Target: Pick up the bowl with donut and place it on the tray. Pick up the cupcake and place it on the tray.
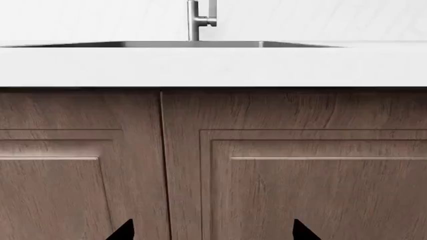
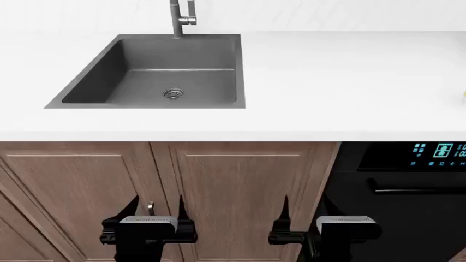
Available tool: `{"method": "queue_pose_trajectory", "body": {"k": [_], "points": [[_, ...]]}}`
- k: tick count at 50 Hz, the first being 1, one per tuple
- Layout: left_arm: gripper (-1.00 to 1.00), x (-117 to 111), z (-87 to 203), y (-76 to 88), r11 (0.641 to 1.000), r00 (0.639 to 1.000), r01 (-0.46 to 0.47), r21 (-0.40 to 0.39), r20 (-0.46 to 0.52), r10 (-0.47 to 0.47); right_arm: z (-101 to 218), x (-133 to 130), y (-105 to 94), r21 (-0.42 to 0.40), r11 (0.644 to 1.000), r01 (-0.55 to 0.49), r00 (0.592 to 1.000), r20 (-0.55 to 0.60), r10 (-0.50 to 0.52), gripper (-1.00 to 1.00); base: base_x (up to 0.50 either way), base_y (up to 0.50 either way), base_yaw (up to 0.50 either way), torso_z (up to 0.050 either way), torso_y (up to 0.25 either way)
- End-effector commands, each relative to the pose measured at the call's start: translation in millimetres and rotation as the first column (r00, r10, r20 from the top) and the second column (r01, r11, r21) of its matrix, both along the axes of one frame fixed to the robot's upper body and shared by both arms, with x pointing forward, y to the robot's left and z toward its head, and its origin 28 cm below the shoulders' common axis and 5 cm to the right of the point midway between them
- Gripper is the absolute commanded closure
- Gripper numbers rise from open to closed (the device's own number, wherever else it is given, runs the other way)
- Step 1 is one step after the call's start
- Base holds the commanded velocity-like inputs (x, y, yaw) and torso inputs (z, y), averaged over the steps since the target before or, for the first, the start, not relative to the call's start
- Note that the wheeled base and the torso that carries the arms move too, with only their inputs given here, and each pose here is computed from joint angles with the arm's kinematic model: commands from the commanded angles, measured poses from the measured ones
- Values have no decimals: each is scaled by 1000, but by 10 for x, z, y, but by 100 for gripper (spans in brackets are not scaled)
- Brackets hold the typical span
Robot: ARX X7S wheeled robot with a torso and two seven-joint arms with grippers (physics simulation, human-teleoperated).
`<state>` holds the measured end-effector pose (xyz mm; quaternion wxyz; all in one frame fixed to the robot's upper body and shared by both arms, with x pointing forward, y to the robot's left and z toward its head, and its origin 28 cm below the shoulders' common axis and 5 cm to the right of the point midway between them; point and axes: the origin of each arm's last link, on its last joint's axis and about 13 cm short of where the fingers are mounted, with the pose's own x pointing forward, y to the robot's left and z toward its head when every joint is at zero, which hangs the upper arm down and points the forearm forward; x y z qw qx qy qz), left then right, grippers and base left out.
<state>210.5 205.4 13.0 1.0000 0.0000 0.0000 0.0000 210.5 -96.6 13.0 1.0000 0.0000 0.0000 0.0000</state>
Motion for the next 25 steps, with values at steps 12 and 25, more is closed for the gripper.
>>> {"method": "queue_pose_trajectory", "body": {"k": [12, 25], "points": [[-100, -22, 163, 2, 1000, 1000, -11, 21, 26, 11, 107, -5, 9, 21, 1000, 8, 1000, 21, -9, -100, 0, 0, 0, 0, 0], [-100, -136, 1136, 64, 999, 993, -12, 30, 118, 8, 1037, -85, 6, -21, 1000, -18, 992, 126, 20, -100, 0, 0, 0, 0, 0]]}}
